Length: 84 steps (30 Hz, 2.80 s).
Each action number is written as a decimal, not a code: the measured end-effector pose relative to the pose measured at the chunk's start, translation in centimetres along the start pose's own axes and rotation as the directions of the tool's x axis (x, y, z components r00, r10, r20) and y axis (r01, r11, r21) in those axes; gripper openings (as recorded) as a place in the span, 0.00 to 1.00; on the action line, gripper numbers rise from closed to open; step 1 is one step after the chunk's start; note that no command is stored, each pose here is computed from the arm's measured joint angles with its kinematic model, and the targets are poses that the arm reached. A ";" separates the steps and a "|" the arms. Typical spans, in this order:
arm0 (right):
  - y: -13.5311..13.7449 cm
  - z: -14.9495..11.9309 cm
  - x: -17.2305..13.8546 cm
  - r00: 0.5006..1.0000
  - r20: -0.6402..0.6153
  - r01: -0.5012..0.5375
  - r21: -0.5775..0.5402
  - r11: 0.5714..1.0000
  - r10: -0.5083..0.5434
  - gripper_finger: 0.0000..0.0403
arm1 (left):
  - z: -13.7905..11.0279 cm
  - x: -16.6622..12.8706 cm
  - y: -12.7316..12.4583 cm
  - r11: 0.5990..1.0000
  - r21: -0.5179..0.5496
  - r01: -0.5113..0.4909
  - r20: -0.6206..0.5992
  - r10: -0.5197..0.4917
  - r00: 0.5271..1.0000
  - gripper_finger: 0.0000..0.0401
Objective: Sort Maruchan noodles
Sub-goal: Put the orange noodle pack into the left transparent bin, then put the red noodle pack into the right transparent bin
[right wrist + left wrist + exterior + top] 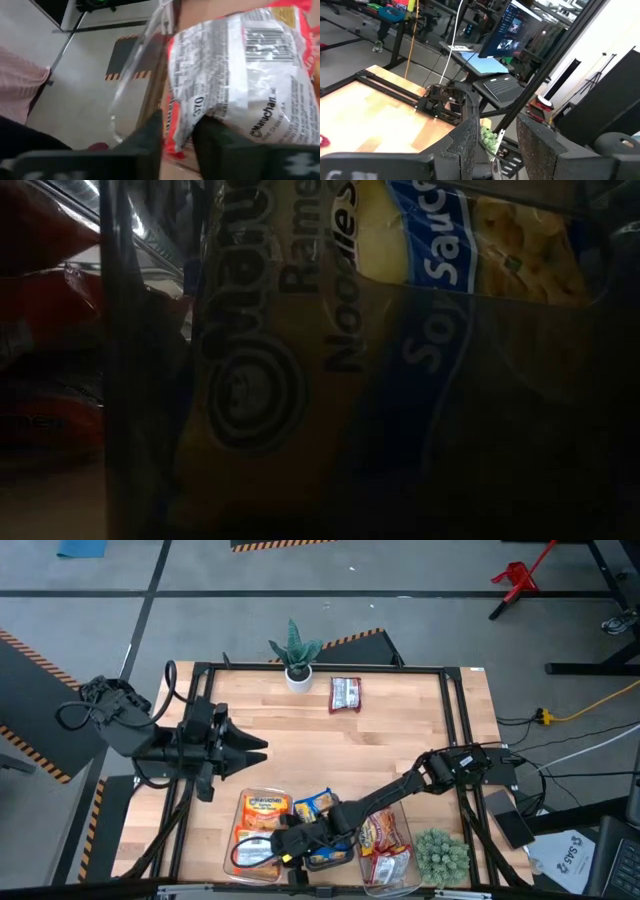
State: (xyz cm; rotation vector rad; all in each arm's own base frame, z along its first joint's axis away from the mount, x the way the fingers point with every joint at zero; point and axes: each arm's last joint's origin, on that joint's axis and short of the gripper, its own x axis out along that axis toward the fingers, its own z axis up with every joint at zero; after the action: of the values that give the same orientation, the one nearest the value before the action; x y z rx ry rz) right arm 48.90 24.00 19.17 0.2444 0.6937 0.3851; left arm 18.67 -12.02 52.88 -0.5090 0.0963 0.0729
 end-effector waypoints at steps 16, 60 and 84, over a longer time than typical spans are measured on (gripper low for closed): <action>3.5 4.6 -8.0 0.948 -0.125 0.228 -0.369 0.901 -0.292 0.46 | -3.1 -0.6 1.9 0.976 0.012 -0.219 -0.172 0.218 0.961 0.32; 9.4 3.7 -25.7 0.735 -0.162 0.630 -0.195 0.751 -0.658 0.42 | -32.5 5.9 2.8 0.909 -0.075 -0.410 -0.578 0.296 0.761 0.32; -10.2 10.1 -42.7 0.393 -0.172 0.903 0.255 0.345 -0.903 0.60 | -6.7 12.0 20.8 0.924 -0.022 -0.381 -0.199 0.369 0.908 0.40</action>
State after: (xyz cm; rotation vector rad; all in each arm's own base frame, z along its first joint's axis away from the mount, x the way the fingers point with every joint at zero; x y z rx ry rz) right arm 28.19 -4.16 47.64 0.1149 0.7853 -0.8538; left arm 28.11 3.32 35.71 -0.5523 0.3830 0.4065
